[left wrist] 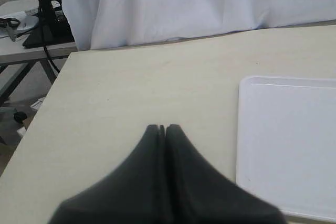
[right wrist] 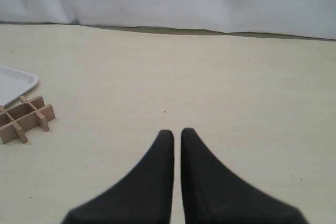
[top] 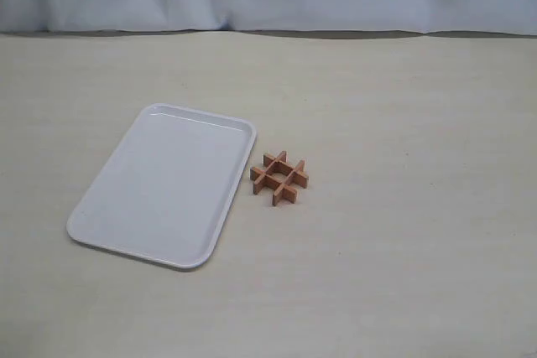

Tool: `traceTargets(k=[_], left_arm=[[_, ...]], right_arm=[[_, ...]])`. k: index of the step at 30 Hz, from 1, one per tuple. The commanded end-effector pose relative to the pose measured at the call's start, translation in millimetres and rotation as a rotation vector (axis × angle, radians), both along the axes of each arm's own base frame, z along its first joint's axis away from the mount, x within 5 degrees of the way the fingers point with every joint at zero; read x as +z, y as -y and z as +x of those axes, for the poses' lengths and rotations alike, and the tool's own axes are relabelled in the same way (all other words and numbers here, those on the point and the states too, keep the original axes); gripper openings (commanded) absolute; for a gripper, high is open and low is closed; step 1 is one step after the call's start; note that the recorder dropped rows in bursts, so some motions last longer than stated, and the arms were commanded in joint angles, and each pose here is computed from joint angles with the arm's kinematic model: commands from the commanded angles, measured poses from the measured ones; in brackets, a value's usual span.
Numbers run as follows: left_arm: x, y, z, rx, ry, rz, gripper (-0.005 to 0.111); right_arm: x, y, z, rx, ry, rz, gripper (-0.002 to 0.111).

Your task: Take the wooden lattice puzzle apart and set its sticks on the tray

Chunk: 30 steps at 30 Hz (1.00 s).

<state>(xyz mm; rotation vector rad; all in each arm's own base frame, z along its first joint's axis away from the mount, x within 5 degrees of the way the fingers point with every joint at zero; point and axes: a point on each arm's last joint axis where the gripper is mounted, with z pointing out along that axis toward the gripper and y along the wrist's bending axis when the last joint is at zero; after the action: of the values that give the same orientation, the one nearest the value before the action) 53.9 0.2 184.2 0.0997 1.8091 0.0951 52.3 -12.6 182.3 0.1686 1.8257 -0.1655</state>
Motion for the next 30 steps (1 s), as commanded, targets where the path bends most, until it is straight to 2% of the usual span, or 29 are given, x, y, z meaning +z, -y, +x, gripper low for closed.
traceTargets(k=[1, 23, 30], left_arm=[[1.1, 0.0, 0.3, -0.002, 0.018, 0.002, 0.0], [1.1, 0.1, 0.3, -0.002, 0.018, -0.001, 0.0], [1.1, 0.1, 0.3, -0.002, 0.018, -0.001, 0.0]], right_arm=[[0.0, 0.0, -0.3, -0.001, 0.004, -0.001, 0.005], [0.0, 0.0, -0.3, -0.001, 0.004, -0.001, 0.005], [5.9, -0.3, 1.2, 0.007, 0.069, -0.02, 0.005]])
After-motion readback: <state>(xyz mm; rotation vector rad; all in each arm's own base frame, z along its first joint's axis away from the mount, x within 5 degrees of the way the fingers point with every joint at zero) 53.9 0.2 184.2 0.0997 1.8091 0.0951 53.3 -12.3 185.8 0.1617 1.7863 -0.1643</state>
